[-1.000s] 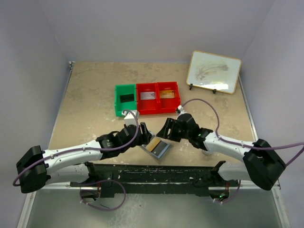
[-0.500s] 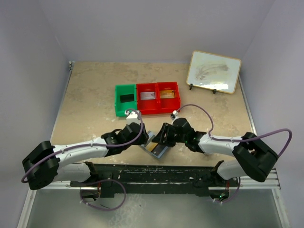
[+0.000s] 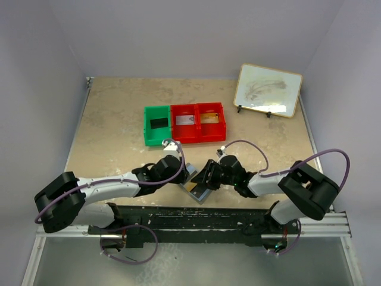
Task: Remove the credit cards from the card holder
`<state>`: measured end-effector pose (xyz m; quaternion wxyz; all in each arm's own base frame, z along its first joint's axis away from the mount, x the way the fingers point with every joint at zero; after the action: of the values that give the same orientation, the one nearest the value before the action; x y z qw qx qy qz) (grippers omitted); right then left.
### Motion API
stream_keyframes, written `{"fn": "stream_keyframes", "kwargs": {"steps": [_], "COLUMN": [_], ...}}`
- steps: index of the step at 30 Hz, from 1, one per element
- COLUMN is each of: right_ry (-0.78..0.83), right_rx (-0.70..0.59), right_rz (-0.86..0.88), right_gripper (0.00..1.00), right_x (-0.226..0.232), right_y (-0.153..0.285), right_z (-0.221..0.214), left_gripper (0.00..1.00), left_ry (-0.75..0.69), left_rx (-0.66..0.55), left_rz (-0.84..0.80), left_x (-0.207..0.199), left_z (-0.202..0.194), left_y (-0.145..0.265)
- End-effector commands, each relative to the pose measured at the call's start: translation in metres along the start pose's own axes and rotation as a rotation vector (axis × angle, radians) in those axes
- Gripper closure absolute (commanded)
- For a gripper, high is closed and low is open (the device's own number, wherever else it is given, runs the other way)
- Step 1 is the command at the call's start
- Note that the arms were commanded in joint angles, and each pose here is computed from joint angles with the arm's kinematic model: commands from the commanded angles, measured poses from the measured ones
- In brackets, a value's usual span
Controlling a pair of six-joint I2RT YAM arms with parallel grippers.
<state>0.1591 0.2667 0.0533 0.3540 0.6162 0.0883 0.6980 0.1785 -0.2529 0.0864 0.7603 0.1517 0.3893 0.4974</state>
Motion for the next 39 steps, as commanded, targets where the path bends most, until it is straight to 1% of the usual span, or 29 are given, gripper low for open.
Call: {"fn": "stream_keyframes", "kwargs": {"steps": [1,3,5,8,12,15,18,21,23,27,30,34,37,39], "right_ry": [-0.049,-0.071,-0.081,-0.096,-0.114,-0.115,-0.118,-0.117,-0.124,-0.136,-0.17,-0.194,-0.21,-0.222], "right_rx": [0.001,-0.008,-0.01,-0.004,-0.005,-0.007,-0.011,-0.021,-0.025,-0.021,-0.027,-0.043,-0.07,-0.086], "right_rz": [-0.117,-0.135,-0.133,-0.142,-0.153,-0.16,-0.171,-0.182,-0.224,-0.298,-0.258,-0.201,-0.19,-0.182], "right_gripper": [0.51,0.51,0.51,0.51,0.52,0.52,0.52,0.52,0.51,0.5,0.49,0.5,0.52,0.56], "right_x": [-0.029,-0.034,-0.035,-0.04,-0.043,-0.044,-0.046,-0.045,-0.05,-0.059,-0.058,-0.052,-0.05,-0.048], "right_y": [0.0,0.002,0.003,0.004,0.005,0.005,0.006,0.007,0.008,0.011,0.011,0.009,0.006,0.006], "right_z": [-0.007,-0.008,-0.009,-0.012,-0.014,-0.014,-0.013,-0.012,-0.011,-0.013,-0.015,-0.013,-0.008,-0.006], "left_gripper": [0.67,0.67,0.68,0.69,0.72,0.73,0.74,0.74,0.75,0.77,0.78,0.79,0.8,0.8], "left_ry": [-0.035,-0.053,-0.059,-0.085,-0.115,-0.108,-0.1,-0.082,-0.095,-0.104,-0.102,-0.101,-0.096,-0.084], "left_rx": [-0.047,-0.043,-0.037,0.013,0.083,0.1,0.084,0.032,0.035,0.086,0.109,0.127,0.131,0.125], "left_rz": [-0.045,-0.043,-0.078,-0.165,-0.163,-0.133,-0.022,0.131,0.19,0.174,0.15,0.151,0.164,0.168], "left_x": [-0.015,-0.015,-0.021,-0.035,-0.036,-0.028,-0.01,0.017,0.03,0.031,0.031,0.035,0.038,0.039], "left_z": [0.019,0.019,0.02,0.015,0.004,-0.004,-0.006,-0.006,-0.012,-0.026,-0.035,-0.042,-0.045,-0.045], "left_y": [0.004,0.004,0.005,0.005,-0.002,-0.005,-0.011,-0.015,-0.019,-0.025,-0.025,-0.024,-0.022,-0.02]}}
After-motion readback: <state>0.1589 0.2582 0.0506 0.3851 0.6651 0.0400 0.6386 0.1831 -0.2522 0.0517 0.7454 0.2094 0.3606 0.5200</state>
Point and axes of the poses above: each gripper's point midway between its finger pads, its own y axis back along the fingers, its own x axis along the line the jaws close on, z = x × y, the point moved 4 cm from there along y, back along the fingers, and after that the axes turned 3 degrees about y, right-handed, at the moved point
